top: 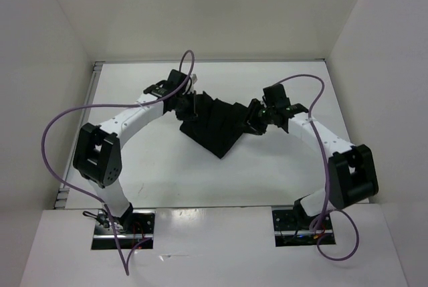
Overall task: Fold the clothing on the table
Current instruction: Fold the skirt
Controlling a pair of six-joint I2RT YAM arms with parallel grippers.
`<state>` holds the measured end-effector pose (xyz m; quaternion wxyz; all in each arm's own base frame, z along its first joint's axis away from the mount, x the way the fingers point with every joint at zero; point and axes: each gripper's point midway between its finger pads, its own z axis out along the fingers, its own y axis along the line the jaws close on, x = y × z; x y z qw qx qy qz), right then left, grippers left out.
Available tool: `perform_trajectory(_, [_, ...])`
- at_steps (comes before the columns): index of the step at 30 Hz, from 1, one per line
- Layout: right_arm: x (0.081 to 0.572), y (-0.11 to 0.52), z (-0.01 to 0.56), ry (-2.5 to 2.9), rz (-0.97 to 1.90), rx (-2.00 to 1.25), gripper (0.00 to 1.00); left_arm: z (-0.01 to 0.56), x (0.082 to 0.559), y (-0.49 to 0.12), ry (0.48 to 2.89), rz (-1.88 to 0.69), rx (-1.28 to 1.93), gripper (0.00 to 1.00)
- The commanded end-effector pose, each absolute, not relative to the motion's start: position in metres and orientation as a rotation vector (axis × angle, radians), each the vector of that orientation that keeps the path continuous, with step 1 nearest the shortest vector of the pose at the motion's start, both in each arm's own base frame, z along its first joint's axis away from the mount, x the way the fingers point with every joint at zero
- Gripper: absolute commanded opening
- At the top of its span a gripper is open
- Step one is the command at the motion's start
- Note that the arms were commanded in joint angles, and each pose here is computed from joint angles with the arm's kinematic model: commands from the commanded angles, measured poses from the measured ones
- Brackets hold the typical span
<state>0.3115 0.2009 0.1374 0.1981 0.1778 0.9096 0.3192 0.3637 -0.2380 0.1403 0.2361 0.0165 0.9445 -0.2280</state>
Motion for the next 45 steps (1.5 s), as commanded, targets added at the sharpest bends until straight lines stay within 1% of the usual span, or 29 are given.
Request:
perform_trajectory(1, [0.309,0.22,0.127,2.623,0.897,0.385,0.5,0.103,0.36,-0.223,2.67,-0.503,-0.045,0.0])
perform_trajectory(6, [0.327,0.248,0.123,2.641,0.918,0.281,0.47,0.091,0.373,-0.2,2.662,-0.392,-0.131,0.0])
perform_trajectory(7, [0.329,0.255,0.115,2.664,0.921,0.256,0.46,0.091,0.375,-0.196,2.661,-0.388,-0.143,0.0])
perform_trajectory(11, [0.326,0.272,0.089,2.743,0.908,0.212,0.46,0.087,0.383,-0.172,2.653,-0.338,-0.234,0.0])
perform_trajectory(15, [0.327,0.278,0.065,2.809,0.887,0.207,0.45,0.058,0.381,-0.154,2.712,-0.262,-0.301,0.0])
perform_trajectory(18, [0.327,0.278,0.05,2.848,0.86,0.194,0.45,0.042,0.39,-0.146,2.714,-0.253,-0.35,0.0])
perform_trajectory(19, [0.33,0.279,0.05,2.845,0.862,0.193,0.45,0.04,0.395,-0.146,2.703,-0.274,-0.372,0.05])
perform_trajectory(20, [0.327,0.278,0.044,2.869,0.849,0.202,0.45,0.037,0.395,-0.15,2.711,-0.307,-0.365,0.25])
perform_trajectory(22, [0.331,0.278,0.043,2.87,0.832,0.193,0.45,0.037,0.405,-0.149,2.69,-0.338,-0.393,0.31])
perform_trajectory(23, [0.332,0.276,0.042,2.866,0.819,0.181,0.45,0.041,0.41,-0.15,2.671,-0.348,-0.39,0.4])
perform_trajectory(24, [0.333,0.275,0.04,2.876,0.8,0.188,0.45,0.043,0.415,-0.146,2.652,-0.354,-0.417,0.67])
perform_trajectory(25, [0.33,0.274,0.039,2.888,0.793,0.192,0.45,0.046,0.42,-0.145,2.637,-0.338,-0.421,0.75])
perform_trajectory(28, [0.331,0.269,0.036,2.892,0.747,0.191,0.45,0.07,0.436,-0.127,2.563,-0.275,-0.46,0.9])
perform_trajectory(31, [0.332,0.264,0.052,2.858,0.724,0.178,0.45,0.127,0.441,-0.119,2.433,-0.267,-0.446,0.93])
perform_trajectory(32, [0.336,0.263,0.07,2.803,0.727,0.17,0.45,0.141,0.439,-0.123,2.415,-0.301,-0.398,0.93])
perform_trajectory(33, [0.339,0.261,0.082,2.769,0.727,0.166,0.45,0.166,0.435,-0.126,2.363,-0.351,-0.359,0.94])
perform_trajectory(34, [0.339,0.258,0.09,2.743,0.718,0.167,0.45,0.178,0.432,-0.131,2.347,-0.394,-0.316,0.94])
perform_trajectory(35, [0.342,0.252,0.115,2.666,0.701,0.181,0.45,0.186,0.422,-0.145,2.352,-0.493,-0.215,0.95])
perform_trajectory(36, [0.343,0.247,0.125,2.629,0.684,0.186,0.45,0.194,0.41,-0.151,2.345,-0.553,-0.161,0.97])
perform_trajectory(38, [0.344,0.23,0.139,2.557,0.605,0.264,0.47,0.195,0.393,-0.162,2.354,-0.646,-0.103,1.0])
perform_trajectory(39, [0.343,0.22,0.16,2.491,0.609,0.31,0.48,0.186,0.372,-0.164,2.376,-0.693,-0.083,1.0])
perform_trajectory(40, [0.336,0.211,0.155,2.488,0.574,0.341,0.48,0.182,0.361,-0.164,2.382,-0.718,-0.09,1.0])
perform_trajectory(41, [0.333,0.2,0.155,2.465,0.531,0.375,0.48,0.193,0.351,-0.164,2.335,-0.747,-0.096,1.0])
perform_trajectory(42, [0.33,0.196,0.174,2.388,0.567,0.389,0.48,0.188,0.34,-0.164,2.336,-0.767,-0.106,1.0])
perform_trajectory(43, [0.316,0.191,0.159,2.41,0.566,0.436,0.49,0.164,0.323,-0.16,2.383,-0.759,-0.12,1.0])
perform_trajectory(45, [0.302,0.183,0.169,2.359,0.602,0.474,0.49,0.162,0.308,-0.158,2.372,-0.779,-0.13,1.0])
